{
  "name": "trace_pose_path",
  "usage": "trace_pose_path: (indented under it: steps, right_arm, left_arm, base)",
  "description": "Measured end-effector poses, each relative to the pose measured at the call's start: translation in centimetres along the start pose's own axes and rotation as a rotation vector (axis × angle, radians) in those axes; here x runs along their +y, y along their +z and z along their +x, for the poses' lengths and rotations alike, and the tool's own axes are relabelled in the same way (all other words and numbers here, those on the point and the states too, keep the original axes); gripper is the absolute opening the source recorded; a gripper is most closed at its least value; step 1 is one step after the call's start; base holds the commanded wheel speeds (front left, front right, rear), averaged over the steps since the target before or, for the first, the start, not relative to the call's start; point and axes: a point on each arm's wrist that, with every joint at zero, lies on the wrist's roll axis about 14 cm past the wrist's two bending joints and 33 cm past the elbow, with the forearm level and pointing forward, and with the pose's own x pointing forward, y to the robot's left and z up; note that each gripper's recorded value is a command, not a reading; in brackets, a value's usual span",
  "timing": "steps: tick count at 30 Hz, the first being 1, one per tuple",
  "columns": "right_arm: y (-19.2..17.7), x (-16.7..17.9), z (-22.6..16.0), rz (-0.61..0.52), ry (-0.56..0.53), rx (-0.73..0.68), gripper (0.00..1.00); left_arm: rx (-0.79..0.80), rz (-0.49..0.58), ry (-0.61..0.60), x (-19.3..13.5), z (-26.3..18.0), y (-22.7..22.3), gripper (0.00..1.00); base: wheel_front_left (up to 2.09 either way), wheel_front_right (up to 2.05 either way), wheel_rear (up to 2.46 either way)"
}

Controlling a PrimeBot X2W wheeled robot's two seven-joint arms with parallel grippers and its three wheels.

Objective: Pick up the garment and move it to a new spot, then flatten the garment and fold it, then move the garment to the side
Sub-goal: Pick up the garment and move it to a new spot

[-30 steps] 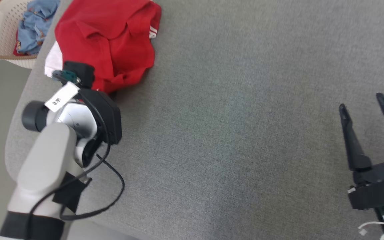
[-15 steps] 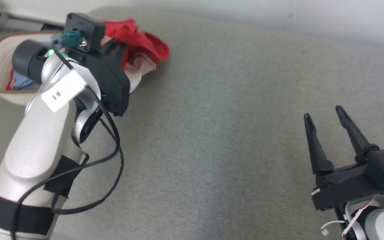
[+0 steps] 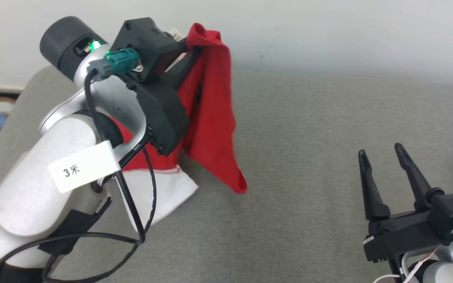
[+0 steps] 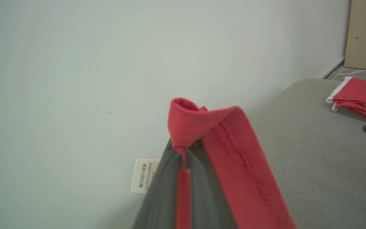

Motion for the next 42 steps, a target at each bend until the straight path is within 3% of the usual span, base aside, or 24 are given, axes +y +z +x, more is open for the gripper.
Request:
trace_pose_path:
  steps: [9,21,26,27,29,35,42]
  right_arm:
    - [1.9,-3.8,-4.2,-0.023,-0.144,-0.040,1.00]
    - [3.3,-8.0,-7.8,-0.059,-0.293,-0.066,1.00]
    - [3.4,-9.9,-9.4,-0.078,-0.363,-0.059,1.00]
    - [3.3,-10.2,-9.6,-0.079,-0.372,-0.055,1.00]
    - [3.0,-10.5,-9.8,-0.081,-0.384,-0.048,1.00]
    - [2.6,-11.0,-9.6,-0.077,-0.394,-0.039,1.00]
    - [2.3,-10.8,-9.1,-0.075,-0.382,-0.036,1.00]
  left_arm:
    - [-0.074,-0.029,-0.234,-7.8,3.1,4.3,0.00]
    - [-0.001,-0.134,-0.422,-15.5,8.0,3.2,0.00]
    - [-0.087,-0.171,-0.486,-18.4,9.9,6.5,0.00]
    - [-0.097,-0.170,-0.494,-18.8,10.3,6.9,0.21]
    - [-0.082,-0.168,-0.504,-19.4,10.9,6.4,1.00]
    - [0.011,-0.154,-0.520,-20.5,11.8,2.8,1.00]
    - [0.024,-0.190,-0.522,-20.5,11.5,1.8,1.00]
  base:
    - [0.00,0.00,0.00]
    - [0.00,0.00,0.00]
    - [0.00,0.00,0.00]
    - [0.00,0.00,0.00]
    - [0.00,0.00,0.00]
    - [0.00,0.00,0.00]
    - [0.00,0.00,0.00]
